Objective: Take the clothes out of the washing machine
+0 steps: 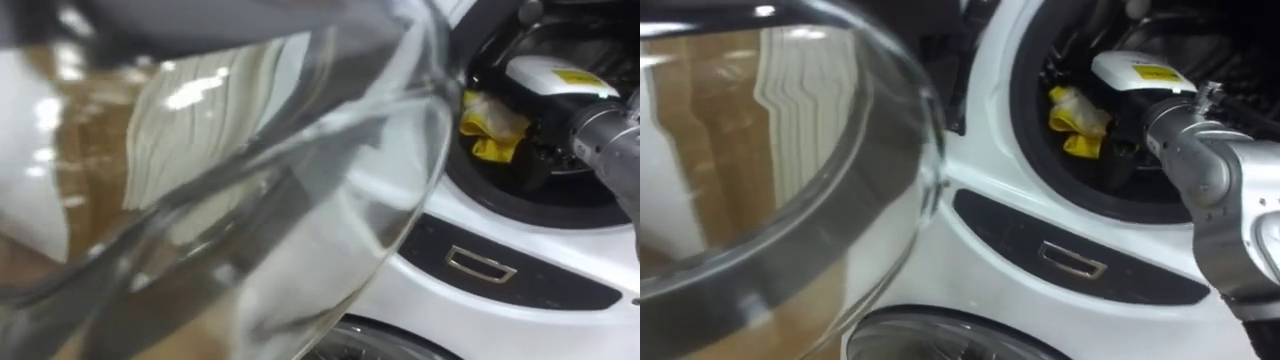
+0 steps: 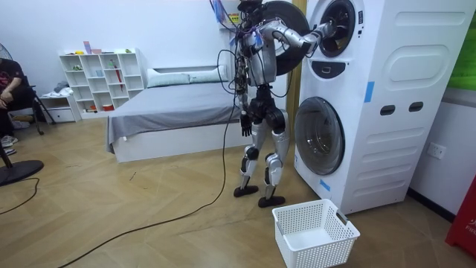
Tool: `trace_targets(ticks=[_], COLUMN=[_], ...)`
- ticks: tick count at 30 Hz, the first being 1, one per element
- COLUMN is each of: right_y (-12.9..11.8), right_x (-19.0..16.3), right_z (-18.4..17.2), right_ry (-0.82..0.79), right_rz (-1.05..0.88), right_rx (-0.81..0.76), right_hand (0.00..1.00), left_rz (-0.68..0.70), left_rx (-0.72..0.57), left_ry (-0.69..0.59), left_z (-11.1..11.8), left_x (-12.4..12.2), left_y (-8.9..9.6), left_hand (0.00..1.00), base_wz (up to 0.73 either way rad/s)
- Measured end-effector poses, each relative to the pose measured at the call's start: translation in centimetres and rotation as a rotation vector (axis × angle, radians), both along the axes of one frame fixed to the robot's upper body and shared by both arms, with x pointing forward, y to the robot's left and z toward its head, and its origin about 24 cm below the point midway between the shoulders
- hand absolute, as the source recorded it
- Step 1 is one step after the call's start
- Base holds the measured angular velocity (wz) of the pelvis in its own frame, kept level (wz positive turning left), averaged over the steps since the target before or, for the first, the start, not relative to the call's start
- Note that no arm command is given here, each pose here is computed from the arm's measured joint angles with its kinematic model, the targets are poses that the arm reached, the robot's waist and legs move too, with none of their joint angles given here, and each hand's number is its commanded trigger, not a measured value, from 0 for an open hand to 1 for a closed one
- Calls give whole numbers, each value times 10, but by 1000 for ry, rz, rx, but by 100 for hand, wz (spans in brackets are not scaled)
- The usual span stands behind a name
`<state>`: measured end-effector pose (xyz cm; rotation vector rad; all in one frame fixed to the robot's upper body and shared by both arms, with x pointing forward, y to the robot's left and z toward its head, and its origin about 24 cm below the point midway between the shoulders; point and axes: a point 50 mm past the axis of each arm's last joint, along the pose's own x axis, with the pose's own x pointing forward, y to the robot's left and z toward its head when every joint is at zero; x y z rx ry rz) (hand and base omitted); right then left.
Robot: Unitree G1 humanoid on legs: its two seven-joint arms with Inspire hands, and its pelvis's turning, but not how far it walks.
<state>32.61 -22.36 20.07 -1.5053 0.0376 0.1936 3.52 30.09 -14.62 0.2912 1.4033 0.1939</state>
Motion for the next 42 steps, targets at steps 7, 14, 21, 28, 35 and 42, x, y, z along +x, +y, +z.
trace_targets(ticks=[7, 14, 21, 28, 35, 42], right_y=[1, 2, 7, 20, 57, 79], right_x=[-2, -5, -6, -13, -44, -86], right_z=[-1, 6, 6, 18, 37, 44], right_ry=[45, 29, 17, -40, -195, -316], right_rz=[13, 37, 82, 150, 385, 570], right_rx=[-30, -24, 3, -12, 2, 61], right_hand=[100, 100, 100, 100, 100, 100], left_rz=[-19, -22, -27, -24, -4, 38], left_rx=[3, -9, 27, 29, 28, 15], left_ry=[-3, -23, -57, -60, -37, -5], left_z=[2, 2, 3, 4, 2, -1], left_x=[1, 3, 8, 7, -5, -18], left_y=[5, 4, 5, 6, 5, 3], left_hand=[0, 0, 0, 0, 0, 0], base_wz=[-2, 0, 0, -7, -8, -14])
